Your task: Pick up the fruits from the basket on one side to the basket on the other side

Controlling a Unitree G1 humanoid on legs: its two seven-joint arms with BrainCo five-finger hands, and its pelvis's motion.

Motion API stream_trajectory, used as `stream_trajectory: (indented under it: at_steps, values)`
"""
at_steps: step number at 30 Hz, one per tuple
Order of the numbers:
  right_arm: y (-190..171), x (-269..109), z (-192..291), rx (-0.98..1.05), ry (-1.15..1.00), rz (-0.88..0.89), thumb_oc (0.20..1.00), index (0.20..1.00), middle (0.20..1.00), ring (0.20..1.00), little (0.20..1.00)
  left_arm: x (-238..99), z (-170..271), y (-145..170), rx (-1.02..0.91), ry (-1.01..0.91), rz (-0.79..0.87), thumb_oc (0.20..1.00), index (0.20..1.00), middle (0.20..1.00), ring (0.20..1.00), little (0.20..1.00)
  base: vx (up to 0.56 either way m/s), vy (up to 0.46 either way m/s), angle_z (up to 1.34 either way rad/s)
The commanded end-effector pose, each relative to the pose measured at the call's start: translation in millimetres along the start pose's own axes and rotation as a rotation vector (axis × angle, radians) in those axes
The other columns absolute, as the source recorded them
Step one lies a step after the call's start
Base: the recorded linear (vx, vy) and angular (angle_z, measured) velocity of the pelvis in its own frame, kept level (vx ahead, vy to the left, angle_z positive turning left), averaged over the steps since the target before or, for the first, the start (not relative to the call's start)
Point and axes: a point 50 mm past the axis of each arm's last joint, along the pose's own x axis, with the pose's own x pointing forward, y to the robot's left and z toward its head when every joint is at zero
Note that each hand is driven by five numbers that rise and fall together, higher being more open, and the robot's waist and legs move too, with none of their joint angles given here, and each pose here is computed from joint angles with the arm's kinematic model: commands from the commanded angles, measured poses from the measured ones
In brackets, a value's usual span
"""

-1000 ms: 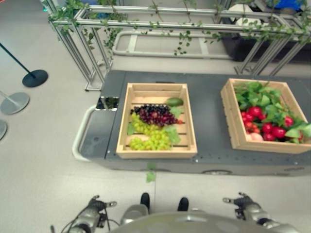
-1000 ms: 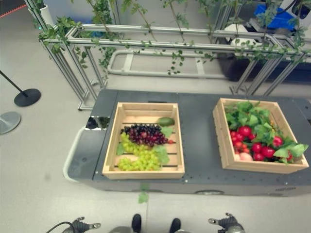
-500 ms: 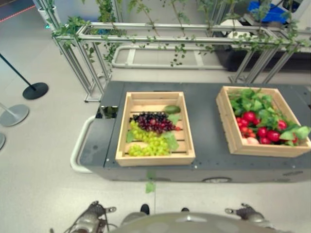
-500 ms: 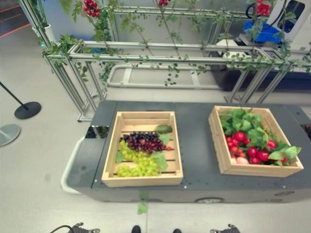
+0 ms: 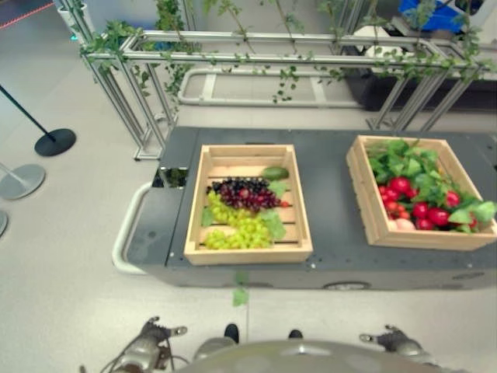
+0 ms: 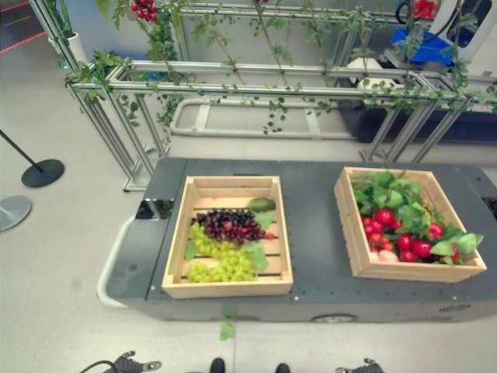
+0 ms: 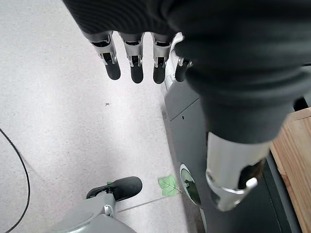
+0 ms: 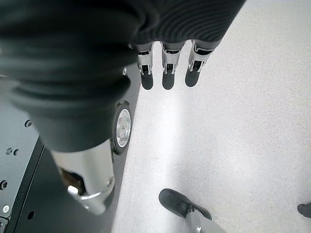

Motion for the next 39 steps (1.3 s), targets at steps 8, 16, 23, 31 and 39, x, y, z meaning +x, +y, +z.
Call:
stream_trajectory:
  at_steps: [8,16,23,31,39]
  values:
    - [-28.8,1.8,21.1,-0.021,-0.08,-0.063,1.0,1.0,1.0,1.0,1.0,-24.6,58.4,37.0,-0.066,-0.383,-0.029,1.0,1.0,1.0,1.0,1.0,-0.01,-0.002,0.03]
    - [-32.9,2.3,15.0,-0.029,-0.044,-0.061,1.0,1.0,1.0,1.0,1.0,-64.4,117.0,58.7,-0.063,-0.702,-0.032,1.0,1.0,1.0,1.0,1.0,-0.01,-0.007,0.05]
    - [-26.5,1.9,10.0,-0.046,-0.027,-0.032,1.0,1.0,1.0,1.0,1.0,-76.2,149.6,57.1,-0.049,-0.818,-0.043,1.0,1.0,1.0,1.0,1.0,0.0,0.0,0.0]
    - [-17.8,1.3,3.1,-0.092,-0.006,-0.008,1.0,1.0,1.0,1.0,1.0,-87.0,194.8,54.6,-0.034,-0.949,-0.018,1.0,1.0,1.0,1.0,1.0,0.0,0.0,0.0]
    - [-10.2,0.8,6.7,-0.143,-0.032,0.005,1.0,1.0,1.0,1.0,1.0,-95.3,242.3,43.0,-0.002,-1.058,0.019,1.0,1.0,1.0,1.0,1.0,0.0,0.0,-0.01]
